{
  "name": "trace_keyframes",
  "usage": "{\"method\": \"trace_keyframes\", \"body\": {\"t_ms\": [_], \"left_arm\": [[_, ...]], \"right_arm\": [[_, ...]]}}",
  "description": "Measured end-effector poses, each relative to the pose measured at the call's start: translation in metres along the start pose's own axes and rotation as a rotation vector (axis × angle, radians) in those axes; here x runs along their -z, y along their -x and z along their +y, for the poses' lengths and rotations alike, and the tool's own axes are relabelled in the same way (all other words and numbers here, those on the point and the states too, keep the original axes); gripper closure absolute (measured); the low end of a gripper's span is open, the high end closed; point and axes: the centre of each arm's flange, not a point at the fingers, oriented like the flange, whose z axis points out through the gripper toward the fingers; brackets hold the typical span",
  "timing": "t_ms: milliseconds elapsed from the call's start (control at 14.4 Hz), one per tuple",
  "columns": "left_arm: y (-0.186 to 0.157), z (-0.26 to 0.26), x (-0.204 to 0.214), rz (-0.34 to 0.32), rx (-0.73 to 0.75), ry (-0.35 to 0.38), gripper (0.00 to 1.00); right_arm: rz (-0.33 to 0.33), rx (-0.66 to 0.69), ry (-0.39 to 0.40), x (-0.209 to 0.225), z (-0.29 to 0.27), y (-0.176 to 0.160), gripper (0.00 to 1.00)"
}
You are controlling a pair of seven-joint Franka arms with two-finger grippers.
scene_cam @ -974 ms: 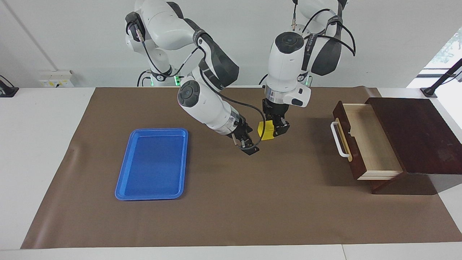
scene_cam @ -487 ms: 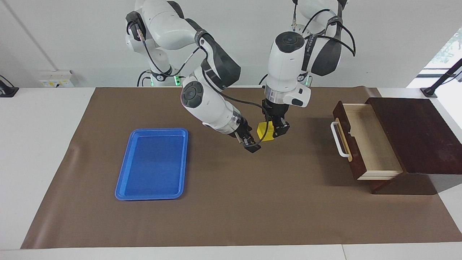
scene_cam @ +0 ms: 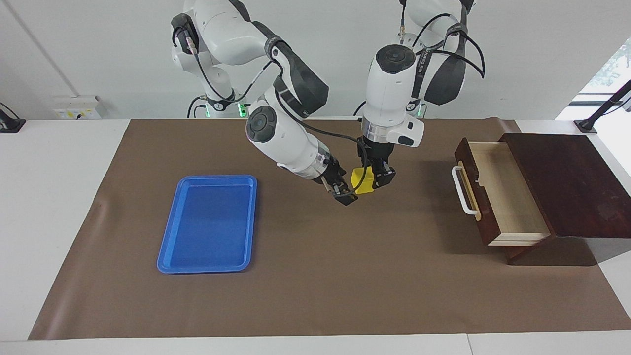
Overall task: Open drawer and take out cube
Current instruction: 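Grasp the yellow cube with the right gripper and open the left gripper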
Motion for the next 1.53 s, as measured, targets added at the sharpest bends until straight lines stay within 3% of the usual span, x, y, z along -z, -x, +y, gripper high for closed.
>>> {"method": "trace_keyframes", "body": {"t_ms": [418,766,974,1322,1531], "left_arm": [[0.000,0.000,-0.002,-0.001,0.000,0.000,0.44],[0.001,-0.001,-0.003,0.000,-0.001,-0.005,0.44],[0.002,-0.005,-0.006,-0.001,0.000,-0.017,0.44],[0.002,-0.004,-0.005,-0.002,0.001,-0.018,0.43],[-0.005,0.002,-0.006,0.005,0.005,-0.016,0.34]], "right_arm": [[-0.003,-0.029,0.015,-0.013,0.009,0.027,0.10],[-0.003,-0.032,0.011,-0.012,0.009,0.028,0.13],[-0.001,-0.034,-0.008,-0.009,0.006,0.024,0.45],[-0.002,-0.034,-0.009,-0.008,0.006,0.024,0.45],[-0.002,-0.040,-0.012,-0.006,0.005,0.021,0.45]]}}
